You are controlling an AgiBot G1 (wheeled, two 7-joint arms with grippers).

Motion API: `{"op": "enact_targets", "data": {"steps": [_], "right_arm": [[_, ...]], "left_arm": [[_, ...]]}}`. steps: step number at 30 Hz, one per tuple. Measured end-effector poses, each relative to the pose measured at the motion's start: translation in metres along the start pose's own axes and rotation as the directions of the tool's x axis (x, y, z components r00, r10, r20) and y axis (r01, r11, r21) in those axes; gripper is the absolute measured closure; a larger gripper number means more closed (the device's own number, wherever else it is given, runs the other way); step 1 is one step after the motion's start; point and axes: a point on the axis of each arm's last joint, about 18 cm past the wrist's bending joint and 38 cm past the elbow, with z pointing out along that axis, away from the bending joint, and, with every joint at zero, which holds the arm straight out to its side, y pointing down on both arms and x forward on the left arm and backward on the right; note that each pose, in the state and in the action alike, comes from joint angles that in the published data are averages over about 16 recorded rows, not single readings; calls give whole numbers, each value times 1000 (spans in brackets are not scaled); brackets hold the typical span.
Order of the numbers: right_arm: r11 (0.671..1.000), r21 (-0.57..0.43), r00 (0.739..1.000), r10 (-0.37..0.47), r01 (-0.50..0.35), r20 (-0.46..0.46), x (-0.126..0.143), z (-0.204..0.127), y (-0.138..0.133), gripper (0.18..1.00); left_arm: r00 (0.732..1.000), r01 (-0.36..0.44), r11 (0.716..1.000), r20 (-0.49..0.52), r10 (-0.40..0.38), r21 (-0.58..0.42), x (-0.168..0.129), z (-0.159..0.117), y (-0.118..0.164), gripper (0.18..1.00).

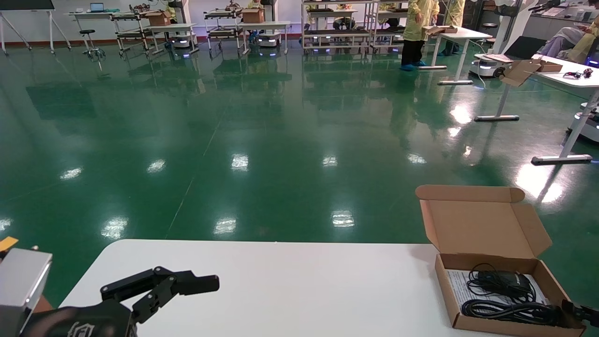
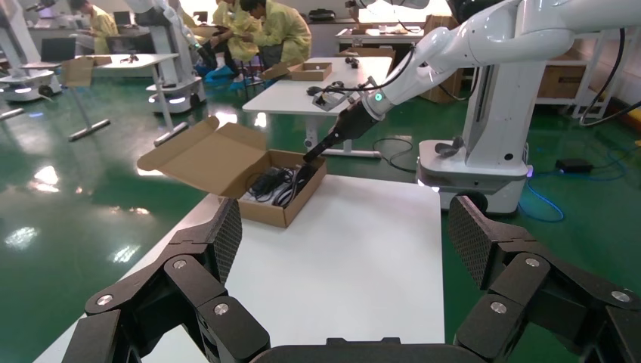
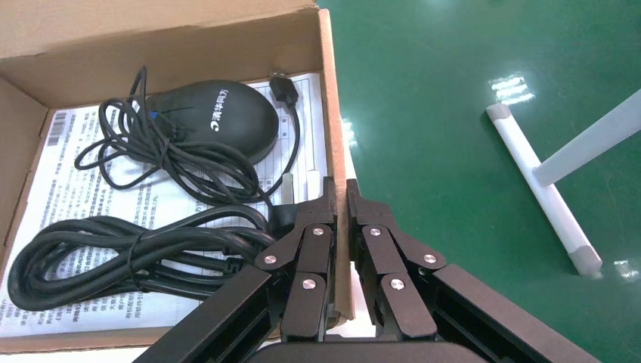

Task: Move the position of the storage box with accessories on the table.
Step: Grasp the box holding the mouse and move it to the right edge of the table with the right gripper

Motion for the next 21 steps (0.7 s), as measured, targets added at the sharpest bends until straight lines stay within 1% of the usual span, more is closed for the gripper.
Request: {"op": "enact_targets", "data": {"steps": [12,18,21], "right_arm": [[1000,7,1000,12,-12,10,-5,3,1,966],[1000,16,1000,17,-17,13,-6,3,0,934],[1000,20,1000,20,-20,14,-6,3,-2,901]], "left_arm": [[1000,0,1000,0,0,0,0,0,0,184],[1000,0,1000,0,0,0,0,0,0,184],[1000,0,1000,0,0,0,0,0,0,184]]}}
